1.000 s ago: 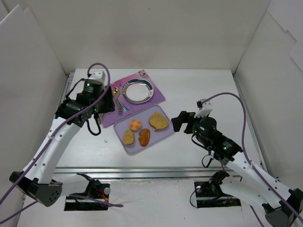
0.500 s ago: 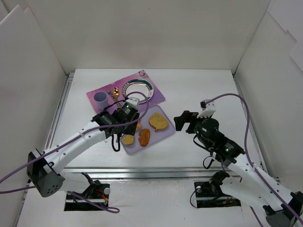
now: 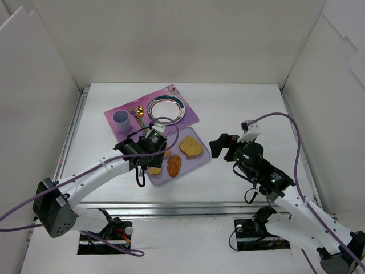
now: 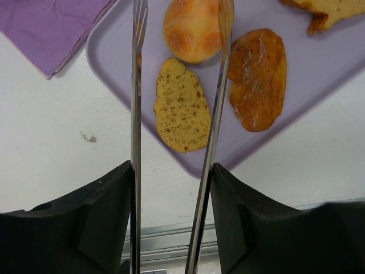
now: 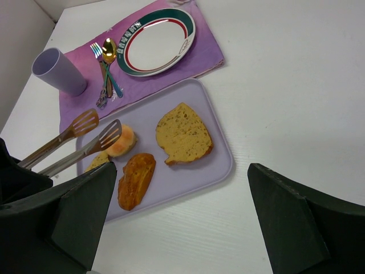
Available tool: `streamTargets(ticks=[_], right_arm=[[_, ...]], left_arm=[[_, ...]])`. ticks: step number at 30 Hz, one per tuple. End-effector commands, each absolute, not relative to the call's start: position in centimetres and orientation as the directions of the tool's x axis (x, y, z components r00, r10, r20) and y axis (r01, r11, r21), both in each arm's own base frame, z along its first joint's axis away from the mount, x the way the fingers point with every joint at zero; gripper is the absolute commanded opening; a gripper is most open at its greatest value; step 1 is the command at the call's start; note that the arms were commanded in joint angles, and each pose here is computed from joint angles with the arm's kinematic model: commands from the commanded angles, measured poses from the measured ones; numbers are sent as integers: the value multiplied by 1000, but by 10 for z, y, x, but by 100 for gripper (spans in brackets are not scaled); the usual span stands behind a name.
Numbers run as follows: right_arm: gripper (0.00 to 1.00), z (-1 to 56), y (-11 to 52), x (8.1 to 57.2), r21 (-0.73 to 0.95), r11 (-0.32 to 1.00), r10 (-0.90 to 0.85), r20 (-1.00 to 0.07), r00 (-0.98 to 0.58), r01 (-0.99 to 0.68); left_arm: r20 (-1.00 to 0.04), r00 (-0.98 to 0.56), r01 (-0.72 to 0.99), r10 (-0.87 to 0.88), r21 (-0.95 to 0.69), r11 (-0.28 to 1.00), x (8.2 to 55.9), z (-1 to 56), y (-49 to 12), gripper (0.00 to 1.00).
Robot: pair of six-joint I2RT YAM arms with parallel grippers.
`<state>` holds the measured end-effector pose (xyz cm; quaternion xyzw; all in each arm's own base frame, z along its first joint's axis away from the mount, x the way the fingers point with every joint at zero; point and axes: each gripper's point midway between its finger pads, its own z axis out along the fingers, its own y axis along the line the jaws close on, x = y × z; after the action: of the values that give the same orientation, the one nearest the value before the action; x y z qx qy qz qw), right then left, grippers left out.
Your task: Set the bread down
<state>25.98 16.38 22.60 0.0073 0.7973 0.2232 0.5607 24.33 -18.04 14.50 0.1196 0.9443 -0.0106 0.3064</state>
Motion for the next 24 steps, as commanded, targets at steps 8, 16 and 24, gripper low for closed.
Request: streamTargets(ticks=[8, 16, 24], right_arm=[[98, 250, 171, 267, 387, 884, 297, -898, -324, -261], [98, 252, 171, 267, 385, 885, 296, -899, -322, -263], [98, 250, 172, 268, 384, 886, 294, -898, -327, -260]], left_arm=[[-646, -743, 225, 175, 5, 974, 253, 159, -192, 51], [-625, -759, 225, 184, 14, 974, 251, 147, -192, 52], [-603, -771, 238, 204, 24, 971, 252, 133, -199, 57]])
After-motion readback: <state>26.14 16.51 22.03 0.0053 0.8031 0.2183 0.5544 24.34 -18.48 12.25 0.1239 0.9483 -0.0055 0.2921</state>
